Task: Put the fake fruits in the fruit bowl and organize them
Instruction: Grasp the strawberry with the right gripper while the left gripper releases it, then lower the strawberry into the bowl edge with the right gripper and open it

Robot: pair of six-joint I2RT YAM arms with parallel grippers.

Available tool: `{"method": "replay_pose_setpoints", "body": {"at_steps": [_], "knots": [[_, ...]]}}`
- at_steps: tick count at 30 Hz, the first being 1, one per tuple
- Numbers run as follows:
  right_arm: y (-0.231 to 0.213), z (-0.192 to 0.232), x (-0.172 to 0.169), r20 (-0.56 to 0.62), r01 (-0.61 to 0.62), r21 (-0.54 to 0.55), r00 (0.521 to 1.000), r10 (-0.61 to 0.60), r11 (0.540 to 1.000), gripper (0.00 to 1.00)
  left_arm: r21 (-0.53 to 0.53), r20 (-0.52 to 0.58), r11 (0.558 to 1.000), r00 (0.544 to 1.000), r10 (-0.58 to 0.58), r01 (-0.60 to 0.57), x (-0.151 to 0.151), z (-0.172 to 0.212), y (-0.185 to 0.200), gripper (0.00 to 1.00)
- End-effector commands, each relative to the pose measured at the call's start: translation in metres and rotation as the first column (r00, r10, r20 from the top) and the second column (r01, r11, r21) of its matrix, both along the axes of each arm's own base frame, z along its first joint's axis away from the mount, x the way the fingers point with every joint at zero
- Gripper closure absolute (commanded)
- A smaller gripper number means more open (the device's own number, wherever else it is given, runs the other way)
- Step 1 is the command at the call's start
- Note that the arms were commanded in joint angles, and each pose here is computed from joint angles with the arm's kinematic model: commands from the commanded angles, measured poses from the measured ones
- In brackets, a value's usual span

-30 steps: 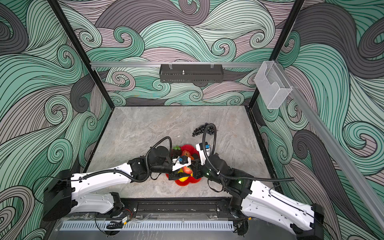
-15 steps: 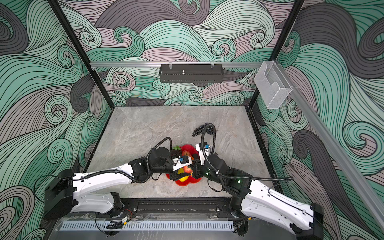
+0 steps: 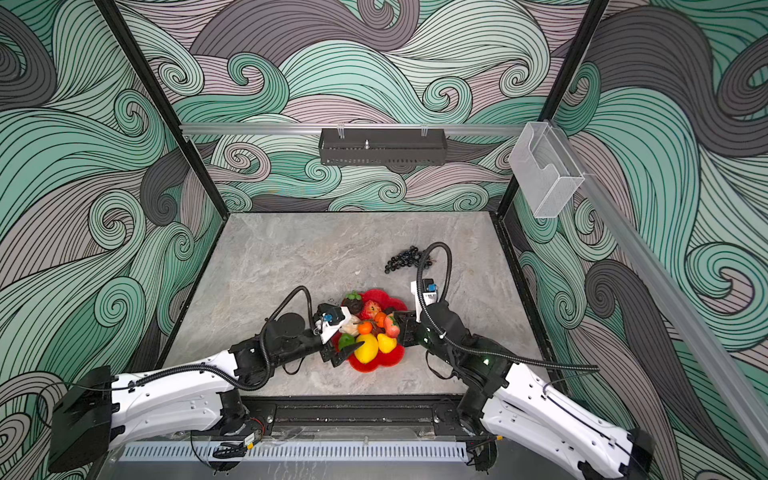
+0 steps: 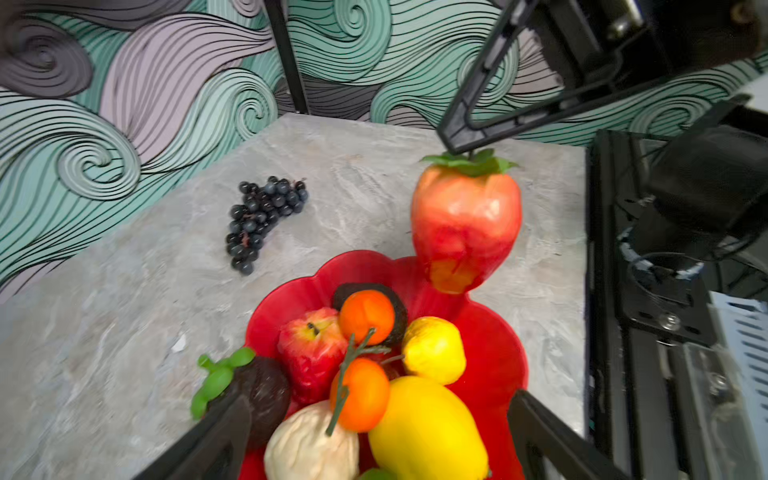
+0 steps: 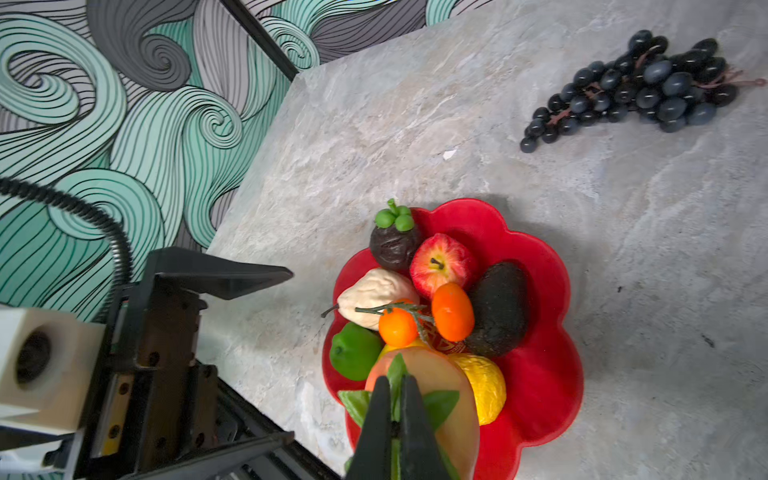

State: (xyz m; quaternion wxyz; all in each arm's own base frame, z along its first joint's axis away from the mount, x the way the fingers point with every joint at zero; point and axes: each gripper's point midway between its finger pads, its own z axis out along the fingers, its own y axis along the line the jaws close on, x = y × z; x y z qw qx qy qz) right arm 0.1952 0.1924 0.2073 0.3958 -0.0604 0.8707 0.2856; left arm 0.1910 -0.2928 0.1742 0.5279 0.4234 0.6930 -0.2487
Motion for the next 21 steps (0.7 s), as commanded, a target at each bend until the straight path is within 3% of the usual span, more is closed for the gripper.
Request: {"method": "replay_pose_setpoints", "body": {"at_steps": [1,7,21], "knots": [[-0.008,-0.023,0.003,-0.046,0.011,-0.043,0.999,-0.012,0.999,1.0,-0.119,0.009,0.984,0.991,0.134,-0.132,0.019,0.022,0.014,0.01],[-0.017,-0.046,0.01,-0.091,0.049,-0.038,0.994,-0.052,0.998,1.0,-0.146,-0.006,0.97,0.981,0.193,-0.192,0.027,0.022,0.024,0.01],[-0.04,-0.076,0.018,-0.108,0.169,-0.017,0.98,-0.17,0.985,1.0,-0.158,-0.029,0.968,0.981,0.194,-0.196,0.029,0.017,0.025,0.01]]}}
